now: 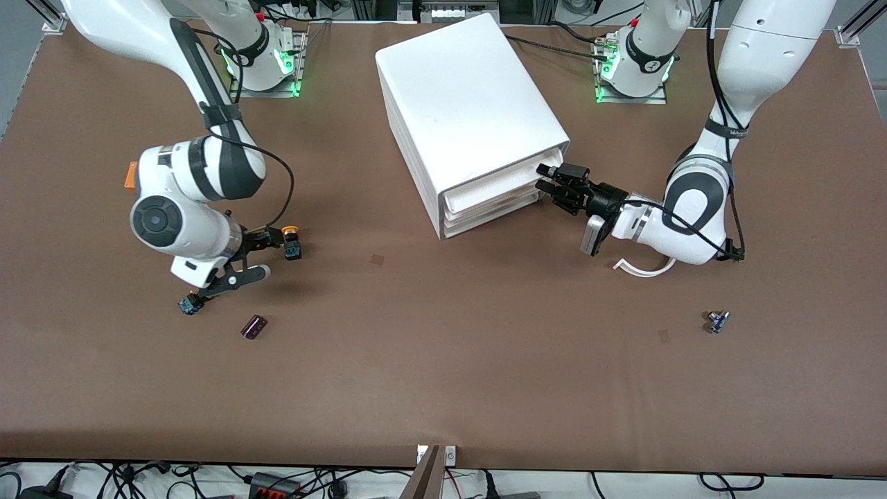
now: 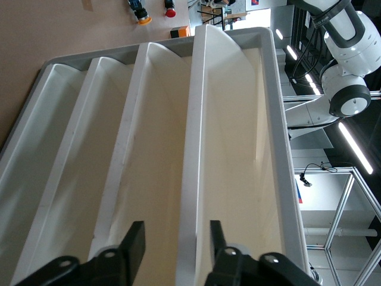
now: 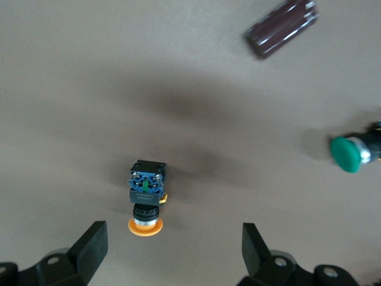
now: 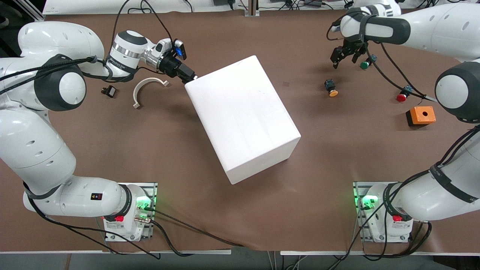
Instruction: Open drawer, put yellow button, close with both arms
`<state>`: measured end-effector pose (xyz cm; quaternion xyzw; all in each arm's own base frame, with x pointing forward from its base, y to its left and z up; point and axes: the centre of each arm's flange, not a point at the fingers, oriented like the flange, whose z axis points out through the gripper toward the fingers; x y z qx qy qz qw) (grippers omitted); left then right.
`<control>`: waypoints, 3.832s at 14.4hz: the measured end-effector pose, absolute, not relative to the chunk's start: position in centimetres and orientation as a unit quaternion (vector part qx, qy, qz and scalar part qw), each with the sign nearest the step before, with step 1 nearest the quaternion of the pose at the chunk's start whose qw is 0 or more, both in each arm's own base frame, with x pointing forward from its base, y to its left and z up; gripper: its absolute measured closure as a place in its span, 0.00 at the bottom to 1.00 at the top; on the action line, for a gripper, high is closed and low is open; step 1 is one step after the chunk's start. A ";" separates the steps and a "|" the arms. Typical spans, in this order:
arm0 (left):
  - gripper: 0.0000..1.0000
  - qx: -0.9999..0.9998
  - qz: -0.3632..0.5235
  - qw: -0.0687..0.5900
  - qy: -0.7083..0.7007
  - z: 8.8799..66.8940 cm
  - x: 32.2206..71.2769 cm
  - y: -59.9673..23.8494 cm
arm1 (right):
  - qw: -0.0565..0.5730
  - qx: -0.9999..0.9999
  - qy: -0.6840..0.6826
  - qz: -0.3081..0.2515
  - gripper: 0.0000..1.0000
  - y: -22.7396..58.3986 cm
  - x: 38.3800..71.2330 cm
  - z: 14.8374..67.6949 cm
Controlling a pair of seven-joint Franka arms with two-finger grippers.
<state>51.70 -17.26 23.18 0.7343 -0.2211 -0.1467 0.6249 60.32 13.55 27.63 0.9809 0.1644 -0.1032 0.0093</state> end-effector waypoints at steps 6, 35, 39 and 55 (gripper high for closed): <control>0.85 0.728 -0.143 0.633 -0.222 23.4 51.6 -18.0 | 0.012 0.977 0.175 -0.121 0.00 14.6 58.8 23.9; 0.05 0.867 -0.188 0.450 -0.106 31.6 66.4 -8.5 | 0.014 0.991 0.108 -0.078 0.59 17.8 61.8 33.2; 0.00 0.936 -0.181 0.281 -0.108 39.3 66.9 -8.2 | -0.057 0.994 -0.012 -0.088 0.59 20.0 63.3 42.4; 0.00 0.989 -0.046 0.000 -0.140 54.3 57.5 -6.3 | -0.179 0.857 -0.471 -0.113 0.59 42.4 58.6 52.8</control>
